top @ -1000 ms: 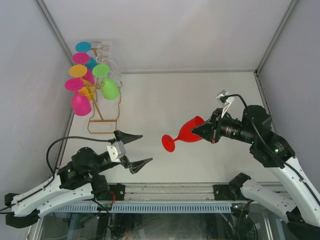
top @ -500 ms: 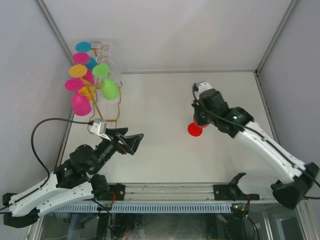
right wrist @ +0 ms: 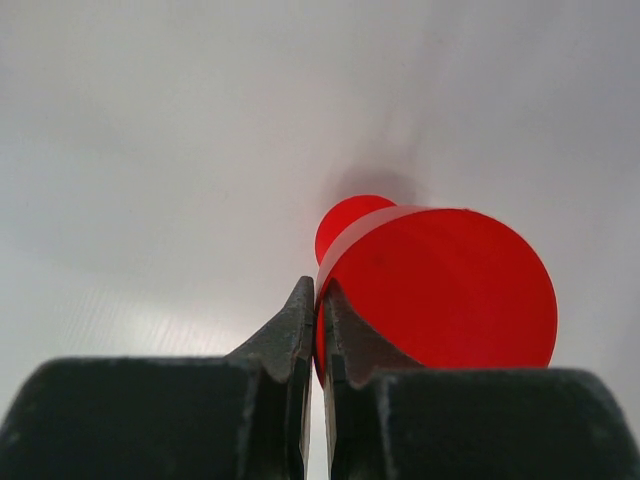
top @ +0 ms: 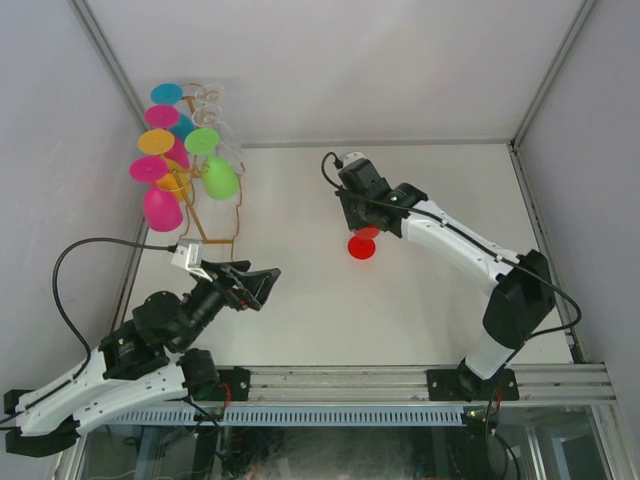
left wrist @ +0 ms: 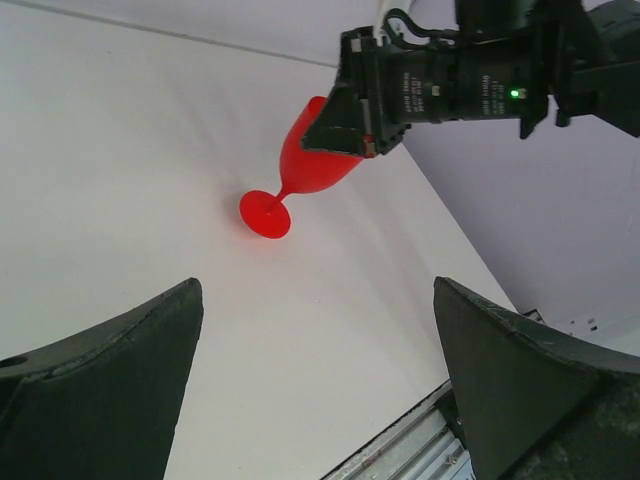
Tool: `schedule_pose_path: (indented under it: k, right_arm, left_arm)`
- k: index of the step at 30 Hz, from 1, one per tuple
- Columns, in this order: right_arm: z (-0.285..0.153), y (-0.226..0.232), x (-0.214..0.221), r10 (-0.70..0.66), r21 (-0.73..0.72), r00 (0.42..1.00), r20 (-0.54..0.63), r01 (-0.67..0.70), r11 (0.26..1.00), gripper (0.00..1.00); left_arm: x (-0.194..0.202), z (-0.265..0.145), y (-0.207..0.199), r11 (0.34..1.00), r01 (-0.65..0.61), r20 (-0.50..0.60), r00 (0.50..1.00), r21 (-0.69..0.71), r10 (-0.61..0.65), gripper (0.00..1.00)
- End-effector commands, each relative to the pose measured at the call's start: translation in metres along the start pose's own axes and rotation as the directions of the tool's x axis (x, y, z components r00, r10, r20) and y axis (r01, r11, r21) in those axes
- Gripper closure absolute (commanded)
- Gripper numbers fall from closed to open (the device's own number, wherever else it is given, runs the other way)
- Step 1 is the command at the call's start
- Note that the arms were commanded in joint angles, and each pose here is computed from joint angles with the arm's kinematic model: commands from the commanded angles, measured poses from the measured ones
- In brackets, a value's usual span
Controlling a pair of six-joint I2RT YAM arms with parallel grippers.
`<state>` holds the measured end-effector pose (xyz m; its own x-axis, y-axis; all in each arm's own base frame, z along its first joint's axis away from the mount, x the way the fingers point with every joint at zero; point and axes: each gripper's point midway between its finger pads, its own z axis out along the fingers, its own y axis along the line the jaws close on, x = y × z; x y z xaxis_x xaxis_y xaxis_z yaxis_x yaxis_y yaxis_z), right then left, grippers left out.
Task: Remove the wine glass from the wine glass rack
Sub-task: Place the wine glass at the center of the board.
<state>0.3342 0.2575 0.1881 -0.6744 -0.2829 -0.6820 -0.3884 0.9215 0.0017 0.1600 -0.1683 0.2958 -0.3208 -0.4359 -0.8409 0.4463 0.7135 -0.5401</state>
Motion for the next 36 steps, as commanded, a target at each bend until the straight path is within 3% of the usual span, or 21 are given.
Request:
schedule_pose_path:
  k: [1, 9, 23, 30, 36]
  right_arm:
    - [0.012, 0.017, -0.032, 0.013, -0.038, 0.998, 0.069, -0.01, 0.999, 1.0]
    - [0.043, 0.026, -0.02, -0.002, -0.027, 0.999, -0.04, 0.001, 1.0, 1.0]
    - [0.036, 0.027, -0.025, -0.043, -0.043, 0.999, -0.029, 0.042, 0.998, 0.9]
    - [0.034, 0.031, -0.028, -0.063, -0.068, 0.998, -0.031, 0.06, 0.996, 0.87]
    - [0.026, 0.03, -0.033, -0.07, -0.073, 0.997, -0.017, 0.069, 0.995, 0.85]
  left_arm:
    - [-0.026, -0.007, -0.005, 1.0, -0.018, 0.058, 0.998, 0.01, 0.017, 0.0]
    - [-0.024, -0.008, 0.008, 0.998, 0.024, 0.059, 0.998, -0.06, -0.021, 0.0]
    - [-0.019, -0.006, 0.01, 0.996, 0.058, 0.052, 0.997, -0.073, -0.054, 0.0]
    - [-0.036, -0.009, 0.008, 0.993, 0.06, 0.076, 0.996, -0.099, -0.053, 0.0]
    - [-0.033, -0.01, 0.007, 0.992, -0.002, 0.001, 1.0, -0.125, 0.002, 0.0]
